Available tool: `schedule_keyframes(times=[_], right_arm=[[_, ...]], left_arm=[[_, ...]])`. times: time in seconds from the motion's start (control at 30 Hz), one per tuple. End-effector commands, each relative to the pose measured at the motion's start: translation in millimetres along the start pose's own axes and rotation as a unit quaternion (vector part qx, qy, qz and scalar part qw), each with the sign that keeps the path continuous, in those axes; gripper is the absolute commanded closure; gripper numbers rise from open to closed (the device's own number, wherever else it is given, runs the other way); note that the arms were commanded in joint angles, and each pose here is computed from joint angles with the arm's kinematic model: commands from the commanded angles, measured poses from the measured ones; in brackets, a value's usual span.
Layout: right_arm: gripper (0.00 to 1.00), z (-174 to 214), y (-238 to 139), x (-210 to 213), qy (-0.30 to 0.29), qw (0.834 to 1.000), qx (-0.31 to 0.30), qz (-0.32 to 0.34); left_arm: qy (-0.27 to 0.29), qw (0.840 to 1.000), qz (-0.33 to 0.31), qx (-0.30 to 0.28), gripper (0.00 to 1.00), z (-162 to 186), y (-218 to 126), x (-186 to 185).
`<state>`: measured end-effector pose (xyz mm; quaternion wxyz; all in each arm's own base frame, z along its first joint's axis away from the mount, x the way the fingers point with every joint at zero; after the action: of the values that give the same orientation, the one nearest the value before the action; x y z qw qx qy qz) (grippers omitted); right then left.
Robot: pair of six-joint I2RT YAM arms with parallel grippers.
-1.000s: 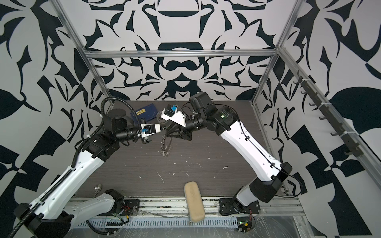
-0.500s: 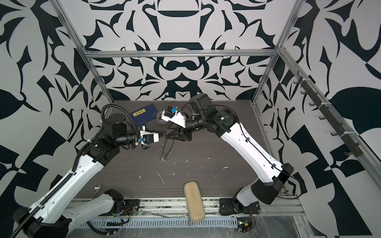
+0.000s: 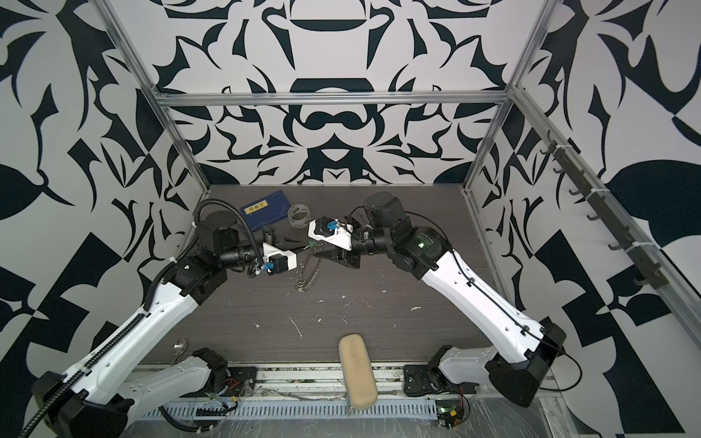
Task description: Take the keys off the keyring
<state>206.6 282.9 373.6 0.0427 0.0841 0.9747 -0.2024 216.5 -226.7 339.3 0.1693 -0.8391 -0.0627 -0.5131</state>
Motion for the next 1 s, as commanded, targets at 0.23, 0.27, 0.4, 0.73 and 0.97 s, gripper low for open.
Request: schedule_keyframes(times=[0.23,0.27,0.4,0.73,0.97], right_arm=[[0.55,-1,12,-5,0.002,1.000,-0.016,-0.006],[0.55,1,13,-5,0.004,1.000,-0.014,-0.006],[0.55,2,15,-5,0.013,1.000,-0.013,-0.010],[0.56,3,22,-1,0.032,0.999,-0.005,-0.031],[0.57,5,23,6,0.045,0.998,0.004,-0.045]], left_arm=[[0.026,1.000,-0.008,-0.001,1.00,5,5,5],[0.027,1.000,-0.009,-0.001,1.00,5,5,5],[0.025,1.000,-0.010,0.000,1.00,5,5,5],[0.020,1.000,-0.013,0.006,1.00,5,3,5],[0.014,1.000,-0.014,0.016,1.00,8,3,6]])
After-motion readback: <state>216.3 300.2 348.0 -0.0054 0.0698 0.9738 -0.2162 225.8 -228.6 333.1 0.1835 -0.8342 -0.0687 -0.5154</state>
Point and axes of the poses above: each gripper's point midway between its finger pads, its own y axis out along the fingers, its own x axis along the line the jaws close on, z = x × y, the point moved 4 cm from there along -y, back along the fingers, and after that the axes turned 10 degrees about y, right-handed, at the moved point
